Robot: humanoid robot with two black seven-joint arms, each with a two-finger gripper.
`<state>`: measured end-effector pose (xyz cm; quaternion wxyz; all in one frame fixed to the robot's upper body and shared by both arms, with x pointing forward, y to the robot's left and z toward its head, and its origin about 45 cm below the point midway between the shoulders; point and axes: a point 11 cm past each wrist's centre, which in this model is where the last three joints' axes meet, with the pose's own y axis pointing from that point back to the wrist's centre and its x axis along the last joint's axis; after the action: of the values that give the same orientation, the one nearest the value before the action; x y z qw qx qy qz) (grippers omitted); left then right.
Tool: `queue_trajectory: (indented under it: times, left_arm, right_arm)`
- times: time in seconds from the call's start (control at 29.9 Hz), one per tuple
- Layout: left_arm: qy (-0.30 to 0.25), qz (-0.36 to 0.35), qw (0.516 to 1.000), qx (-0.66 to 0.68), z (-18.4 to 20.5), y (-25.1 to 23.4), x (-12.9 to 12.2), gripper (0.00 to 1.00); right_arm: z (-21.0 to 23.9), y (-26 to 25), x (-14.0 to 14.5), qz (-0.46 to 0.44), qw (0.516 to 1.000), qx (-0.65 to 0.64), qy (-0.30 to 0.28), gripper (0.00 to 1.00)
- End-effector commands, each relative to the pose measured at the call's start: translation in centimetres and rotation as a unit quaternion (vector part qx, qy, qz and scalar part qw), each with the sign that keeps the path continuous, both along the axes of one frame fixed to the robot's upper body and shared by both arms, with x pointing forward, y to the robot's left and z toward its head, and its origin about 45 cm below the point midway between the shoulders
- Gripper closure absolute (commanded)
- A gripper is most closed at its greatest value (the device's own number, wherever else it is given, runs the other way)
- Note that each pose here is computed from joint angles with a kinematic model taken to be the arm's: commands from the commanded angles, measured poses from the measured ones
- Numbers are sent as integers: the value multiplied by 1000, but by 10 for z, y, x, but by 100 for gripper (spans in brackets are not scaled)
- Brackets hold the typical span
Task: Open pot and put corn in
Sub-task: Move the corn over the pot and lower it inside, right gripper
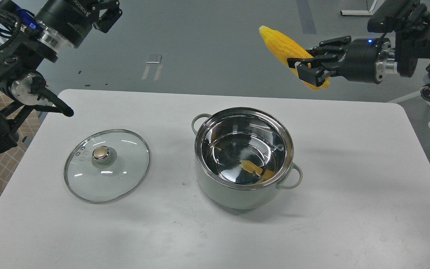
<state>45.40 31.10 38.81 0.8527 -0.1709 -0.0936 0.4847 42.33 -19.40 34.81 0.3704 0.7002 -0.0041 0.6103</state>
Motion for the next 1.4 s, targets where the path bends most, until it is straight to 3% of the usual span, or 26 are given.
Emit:
queue_trajectory:
  times: [0.0,0.57,1.37]
  left_arm:
    - [1,-2,1000,-1,-1,-2,0,5]
    - [1,-4,1000,-3,-1,-5,1,5]
    - [1,-4,1000,-5,-1,-3,0,5]
  right_arm:
    - [-15,20,-14,35,999,-23,25,89]
    - [-86,58,-30,80,991,-69,83,87]
    - [-122,59,-36,88,985,-106,102,82]
